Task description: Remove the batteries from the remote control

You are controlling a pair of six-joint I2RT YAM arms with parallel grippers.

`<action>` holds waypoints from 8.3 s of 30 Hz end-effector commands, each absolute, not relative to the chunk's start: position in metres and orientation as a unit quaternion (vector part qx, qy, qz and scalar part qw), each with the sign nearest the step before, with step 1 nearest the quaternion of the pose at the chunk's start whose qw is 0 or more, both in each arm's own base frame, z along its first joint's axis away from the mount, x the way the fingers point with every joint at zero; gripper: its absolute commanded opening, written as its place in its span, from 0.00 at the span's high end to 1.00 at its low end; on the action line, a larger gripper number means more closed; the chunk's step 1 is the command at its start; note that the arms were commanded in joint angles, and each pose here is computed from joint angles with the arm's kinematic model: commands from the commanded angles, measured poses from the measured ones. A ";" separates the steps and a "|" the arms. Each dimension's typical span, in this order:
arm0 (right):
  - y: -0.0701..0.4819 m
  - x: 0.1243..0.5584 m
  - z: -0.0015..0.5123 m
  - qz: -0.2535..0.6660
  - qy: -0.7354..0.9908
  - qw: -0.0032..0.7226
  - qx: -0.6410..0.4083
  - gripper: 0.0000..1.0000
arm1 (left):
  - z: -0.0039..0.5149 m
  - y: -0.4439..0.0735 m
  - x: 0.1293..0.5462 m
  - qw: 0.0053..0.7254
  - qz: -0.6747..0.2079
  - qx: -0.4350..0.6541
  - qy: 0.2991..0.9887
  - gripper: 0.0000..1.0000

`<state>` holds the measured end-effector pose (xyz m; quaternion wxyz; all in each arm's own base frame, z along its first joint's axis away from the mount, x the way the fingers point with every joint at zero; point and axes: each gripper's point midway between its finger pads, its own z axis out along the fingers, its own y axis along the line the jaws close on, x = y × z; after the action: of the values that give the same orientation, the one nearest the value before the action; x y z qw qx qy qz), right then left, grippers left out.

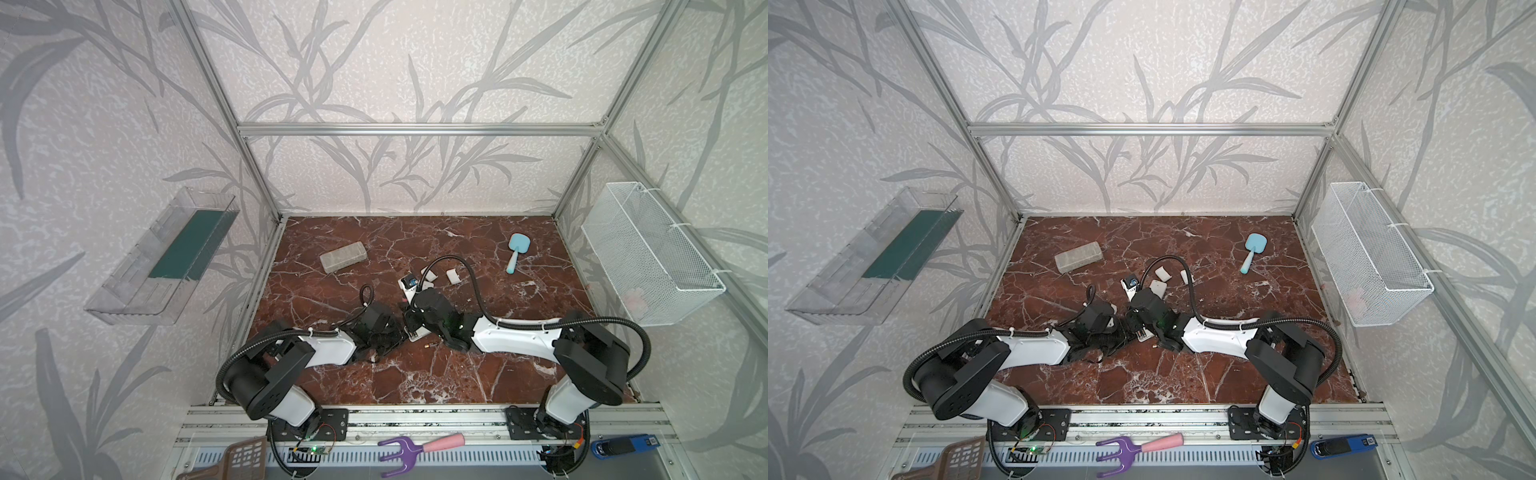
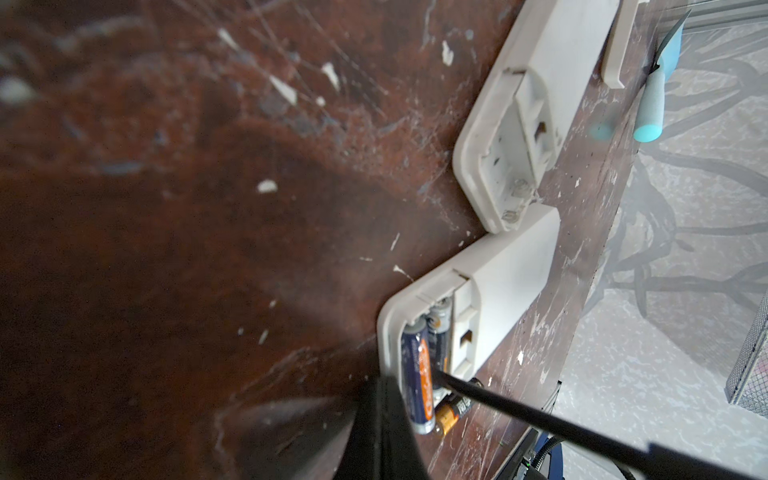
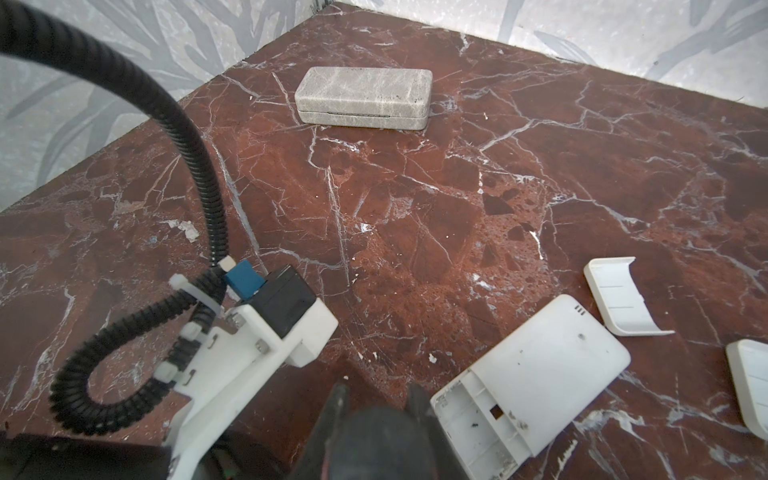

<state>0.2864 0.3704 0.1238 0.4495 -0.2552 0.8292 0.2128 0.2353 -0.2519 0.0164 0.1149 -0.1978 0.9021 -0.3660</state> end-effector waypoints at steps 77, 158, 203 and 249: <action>0.359 0.306 0.158 0.189 0.792 0.519 -0.259 1.00 | 0.031 -0.264 0.247 0.131 -0.374 -0.193 0.898 0.88; 0.350 0.270 0.165 0.254 0.793 0.519 -0.193 1.00 | 0.024 -0.241 0.243 0.142 -0.351 -0.211 0.901 0.86; 0.139 0.281 0.039 0.085 0.975 0.206 0.018 0.70 | 0.103 -0.098 0.263 0.305 -0.223 -0.198 0.904 0.72; 0.024 0.363 0.132 -0.180 0.769 0.612 -0.040 0.01 | 0.136 0.053 0.363 0.541 0.087 -0.108 0.830 0.00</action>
<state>0.3454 0.0211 0.0910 0.5341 -0.0673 0.8207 -0.1913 0.3492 0.0539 0.1204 0.4908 -0.1235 0.8580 0.0878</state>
